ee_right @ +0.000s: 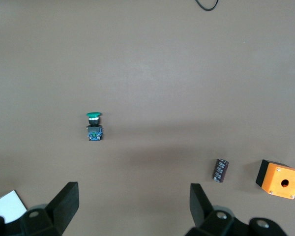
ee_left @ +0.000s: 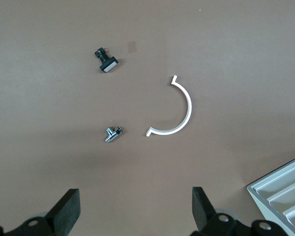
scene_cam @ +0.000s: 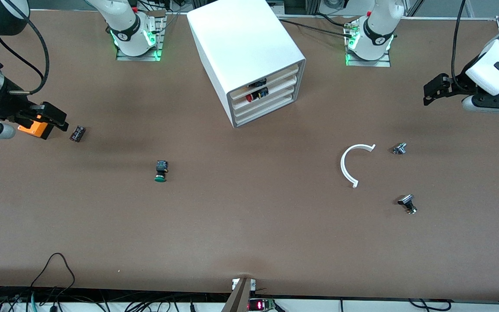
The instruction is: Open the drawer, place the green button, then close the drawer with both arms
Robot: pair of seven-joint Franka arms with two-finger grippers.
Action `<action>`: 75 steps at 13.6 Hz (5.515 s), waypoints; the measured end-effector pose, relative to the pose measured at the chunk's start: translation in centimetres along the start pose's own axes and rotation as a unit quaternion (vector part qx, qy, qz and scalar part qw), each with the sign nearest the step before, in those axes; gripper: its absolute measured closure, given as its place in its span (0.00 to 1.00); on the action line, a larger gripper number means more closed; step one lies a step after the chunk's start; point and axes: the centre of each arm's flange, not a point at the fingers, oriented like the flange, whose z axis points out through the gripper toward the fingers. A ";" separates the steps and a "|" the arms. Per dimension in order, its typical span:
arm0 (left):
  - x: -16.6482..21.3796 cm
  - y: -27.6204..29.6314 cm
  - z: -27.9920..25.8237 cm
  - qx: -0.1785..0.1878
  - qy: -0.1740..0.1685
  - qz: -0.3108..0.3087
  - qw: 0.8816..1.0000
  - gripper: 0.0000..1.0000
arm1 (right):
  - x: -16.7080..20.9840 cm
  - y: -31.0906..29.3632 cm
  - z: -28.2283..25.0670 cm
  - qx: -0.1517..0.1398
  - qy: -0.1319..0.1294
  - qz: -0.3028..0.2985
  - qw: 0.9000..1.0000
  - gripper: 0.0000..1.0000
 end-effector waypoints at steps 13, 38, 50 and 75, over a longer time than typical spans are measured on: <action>0.4 4.2 6.3 -0.184 -0.251 0.043 0.949 0.00 | 3.9 -7.7 18.2 0.033 -0.045 -0.032 0.998 0.00; -6.1 19.6 49.3 -0.644 -0.100 0.170 0.740 0.22 | -2.9 -13.8 38.3 0.047 0.001 -0.034 0.998 0.59; -9.1 23.9 50.3 -0.635 -0.114 0.178 0.743 0.63 | 0.2 -24.0 27.0 0.050 -0.038 0.295 0.953 0.59; 4.5 14.7 45.3 -0.564 -0.043 0.194 0.802 0.86 | -6.5 -46.8 17.1 0.106 -0.069 0.498 0.858 0.59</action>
